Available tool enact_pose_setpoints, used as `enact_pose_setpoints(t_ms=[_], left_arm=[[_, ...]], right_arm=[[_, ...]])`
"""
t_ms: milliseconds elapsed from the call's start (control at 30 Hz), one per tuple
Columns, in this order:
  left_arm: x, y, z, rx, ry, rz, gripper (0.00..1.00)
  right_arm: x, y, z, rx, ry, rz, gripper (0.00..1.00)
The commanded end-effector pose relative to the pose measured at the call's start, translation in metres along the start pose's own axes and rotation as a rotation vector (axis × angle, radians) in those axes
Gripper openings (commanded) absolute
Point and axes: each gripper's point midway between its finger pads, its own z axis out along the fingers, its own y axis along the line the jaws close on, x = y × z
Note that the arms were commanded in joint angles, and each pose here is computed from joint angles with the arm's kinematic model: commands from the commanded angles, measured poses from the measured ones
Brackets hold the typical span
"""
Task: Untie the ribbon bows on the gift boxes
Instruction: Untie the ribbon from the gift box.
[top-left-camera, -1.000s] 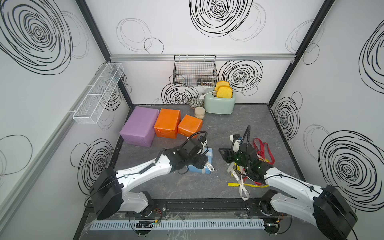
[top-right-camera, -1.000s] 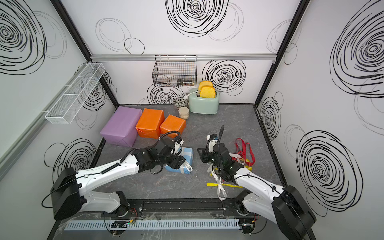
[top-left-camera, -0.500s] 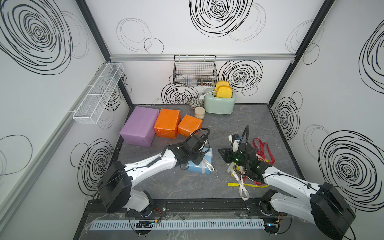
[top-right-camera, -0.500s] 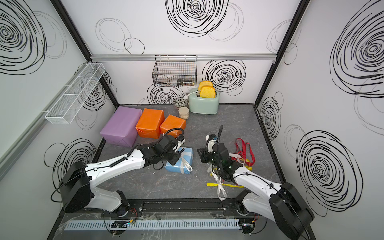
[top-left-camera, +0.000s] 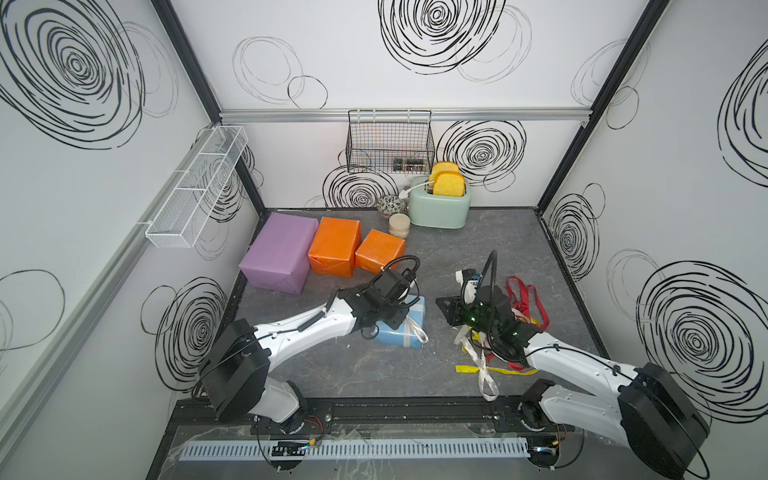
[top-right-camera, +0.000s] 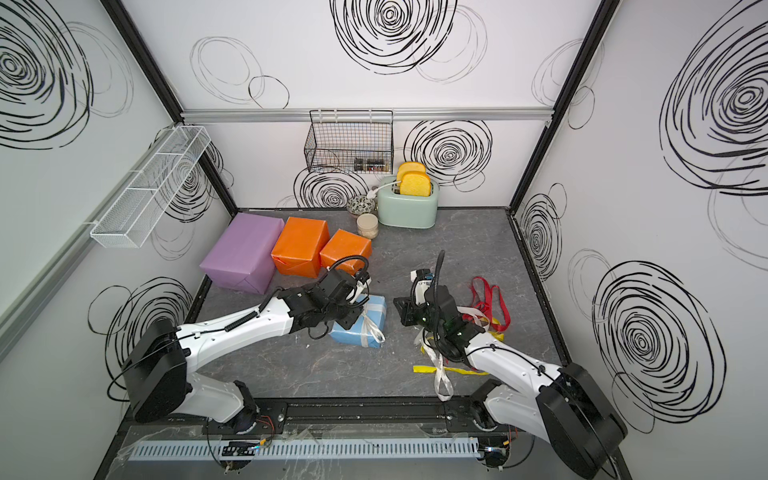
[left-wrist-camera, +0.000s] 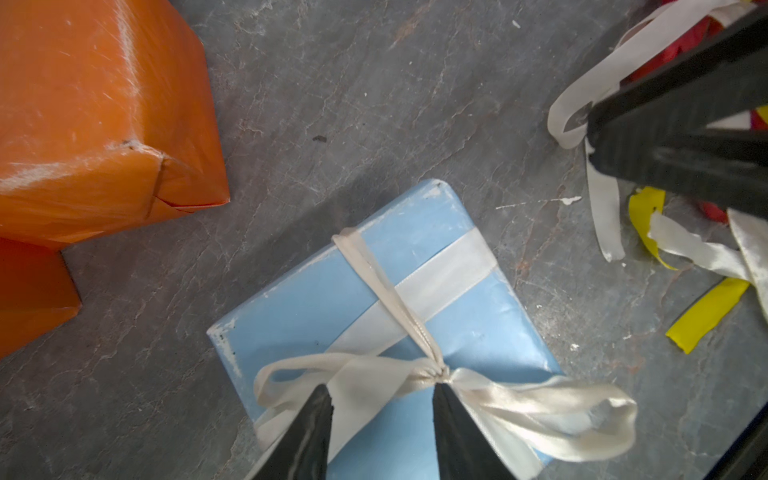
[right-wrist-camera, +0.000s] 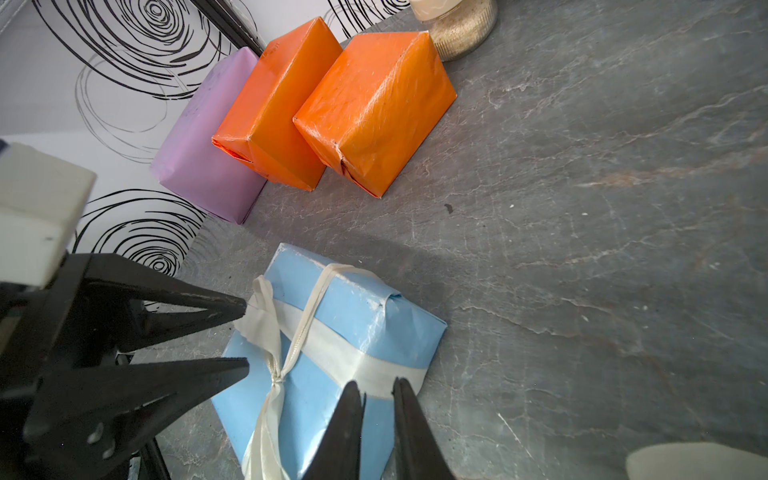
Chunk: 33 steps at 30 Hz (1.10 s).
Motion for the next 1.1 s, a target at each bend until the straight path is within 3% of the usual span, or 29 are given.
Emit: enact_pose_setpoints(t_ms=[0, 233, 467, 800, 1067], left_arm=[[0.001, 0.003, 0.007, 0.005, 0.004, -0.002, 0.45], [0.002, 0.006, 0.009, 0.004, 0.012, -0.023, 0.34], [0.004, 0.007, 0.009, 0.002, 0.017, -0.026, 0.31], [0.004, 0.004, 0.01, 0.015, 0.024, -0.033, 0.0], [-0.008, 0.0, -0.002, 0.031, -0.038, -0.048, 0.0]], right_arm=[[-0.008, 0.006, 0.001, -0.022, -0.019, -0.009, 0.19], [-0.007, 0.006, 0.002, -0.023, -0.015, -0.008, 0.19], [-0.006, 0.007, 0.002, -0.028, -0.012, -0.014, 0.19], [-0.002, 0.02, 0.006, -0.068, 0.01, -0.044, 0.19], [0.011, 0.036, 0.024, -0.09, 0.087, -0.09, 0.25]])
